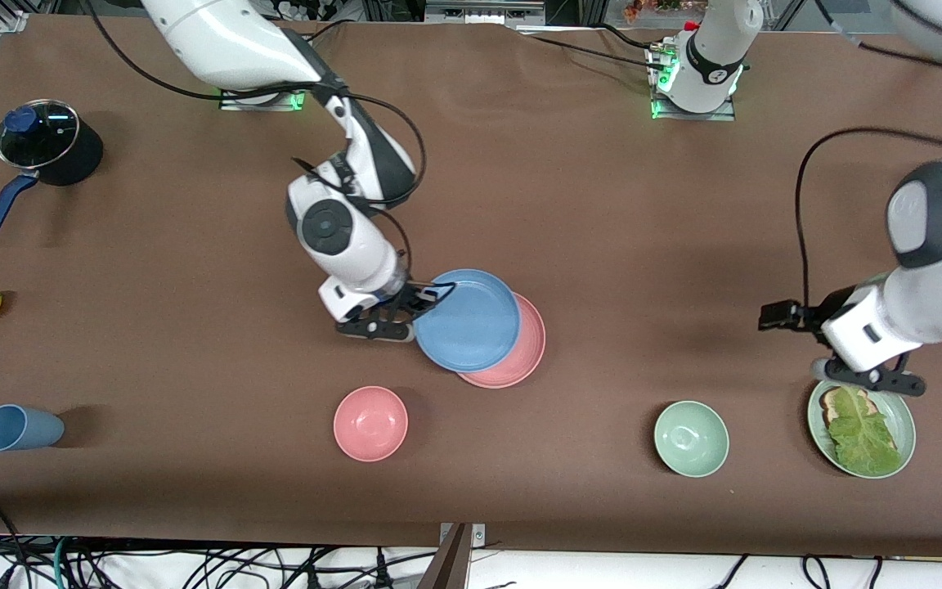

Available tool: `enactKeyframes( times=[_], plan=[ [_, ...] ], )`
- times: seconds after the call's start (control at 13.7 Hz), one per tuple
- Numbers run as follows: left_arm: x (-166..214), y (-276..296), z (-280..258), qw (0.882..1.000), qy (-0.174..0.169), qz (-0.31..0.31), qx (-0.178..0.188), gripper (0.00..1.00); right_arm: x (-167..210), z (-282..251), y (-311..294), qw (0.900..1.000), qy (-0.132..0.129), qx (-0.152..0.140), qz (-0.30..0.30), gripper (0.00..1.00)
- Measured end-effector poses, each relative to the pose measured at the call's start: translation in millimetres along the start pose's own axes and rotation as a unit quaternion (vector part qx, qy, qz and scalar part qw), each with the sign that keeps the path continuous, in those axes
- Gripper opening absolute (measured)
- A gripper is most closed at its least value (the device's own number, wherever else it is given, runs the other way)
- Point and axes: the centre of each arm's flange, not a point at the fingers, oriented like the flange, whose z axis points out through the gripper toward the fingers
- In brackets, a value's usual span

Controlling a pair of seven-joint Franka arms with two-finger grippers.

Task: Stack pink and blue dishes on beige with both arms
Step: 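Carry the blue plate onto the pink plate while the left gripper withdraws, then open the right gripper to release the blue plate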

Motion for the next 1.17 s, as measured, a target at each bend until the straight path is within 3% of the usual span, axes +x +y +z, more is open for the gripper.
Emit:
enactKeyframes(
  times=[0.22,0.37,0.58,0.73,0.95,1.17],
  plan=[
    [-36.7,19.4,-69.7,1.0,0.015,0.013,0.022,1.0,-12.9,20.0,-24.8,1.0,0.013,-0.009,0.02,0.04],
    [-65.2,20.6,-98.8,1.0,0.001,0.009,0.022,1.0,-13.4,31.2,-27.6,1.0,0.02,-0.009,0.022,0.04],
    [-82.2,17.8,-87.9,0.999,-0.044,0.005,0.016,1.0,-7.3,36.0,-24.3,0.999,0.025,-0.009,0.025,0.04],
    [-80.9,17.7,-76.0,0.998,-0.055,0.005,0.014,1.0,-2.7,36.7,-21.0,0.999,0.03,-0.009,0.028,0.04],
    [-82.4,21.6,-88.7,0.999,-0.043,0.009,0.022,1.0,-0.9,42.3,-19.0,0.999,0.033,-0.008,0.028,0.04],
    [-95.0,24.7,-121.0,1.0,-0.013,0.0,0.028,1.0,0.8,42.0,-18.6,0.999,0.036,-0.007,0.028,0.16]
  ],
)
